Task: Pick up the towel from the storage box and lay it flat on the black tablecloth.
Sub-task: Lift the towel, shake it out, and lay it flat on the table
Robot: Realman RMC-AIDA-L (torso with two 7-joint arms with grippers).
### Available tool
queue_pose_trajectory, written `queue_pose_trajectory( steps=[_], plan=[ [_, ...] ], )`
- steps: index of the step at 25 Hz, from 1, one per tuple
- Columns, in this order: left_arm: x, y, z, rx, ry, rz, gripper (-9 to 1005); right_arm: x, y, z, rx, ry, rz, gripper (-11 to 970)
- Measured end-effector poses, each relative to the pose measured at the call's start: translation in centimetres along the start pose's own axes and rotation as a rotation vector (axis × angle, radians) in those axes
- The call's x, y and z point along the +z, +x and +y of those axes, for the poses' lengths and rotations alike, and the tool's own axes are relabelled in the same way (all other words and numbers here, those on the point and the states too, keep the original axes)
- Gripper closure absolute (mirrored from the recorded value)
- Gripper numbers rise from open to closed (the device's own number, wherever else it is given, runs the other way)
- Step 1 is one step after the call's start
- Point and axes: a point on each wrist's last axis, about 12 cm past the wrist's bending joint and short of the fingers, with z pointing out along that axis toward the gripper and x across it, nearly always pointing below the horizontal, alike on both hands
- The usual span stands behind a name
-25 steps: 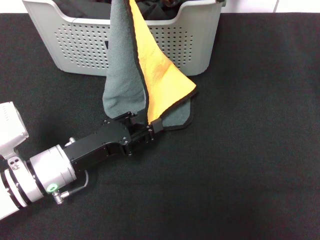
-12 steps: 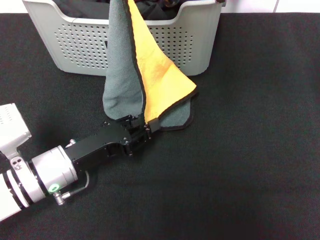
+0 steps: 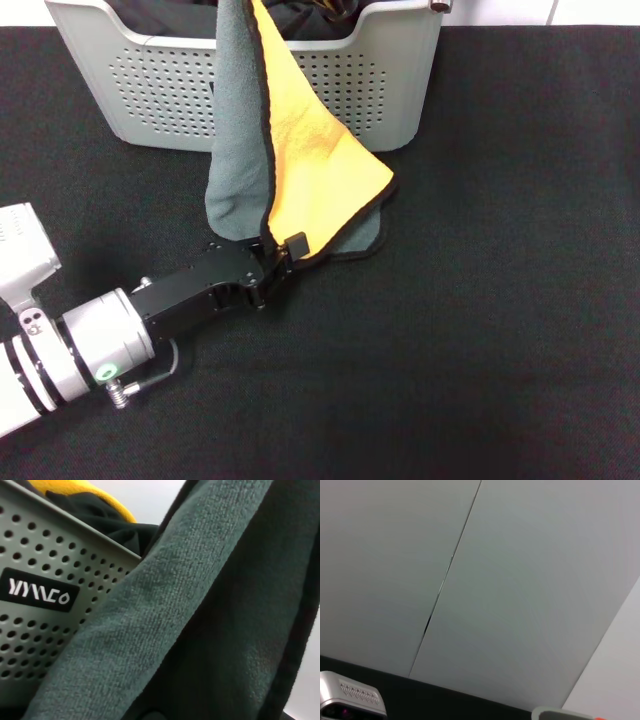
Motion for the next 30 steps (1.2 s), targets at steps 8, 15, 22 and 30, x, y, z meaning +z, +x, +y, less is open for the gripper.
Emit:
queue_pose_trajectory(
  steps=[8, 15, 22, 30],
  plan=[
    [0.2, 0.1, -0.3, 0.000, 0.022, 0.010, 973, -0.3, 0.2, 0.1, 0.016, 0.006, -0.009, 951],
    [0.0, 0.1, -0.5, 0.002, 0.046, 0.010, 975, -1.5, 0.3, 0.3, 0.009, 0.042, -0.019, 951],
    [-0.2, -0.9, -1.4, 0.021, 0.142, -0.044, 976, -4.5, 0.8, 0.9, 0.074, 0.078, -0.063, 951],
    [-2.7, -5.5, -2.0, 0.107, 0.366, -0.132, 976, -11.8, 2.6, 3.2, 0.280, 0.152, -0.170, 951]
  ],
)
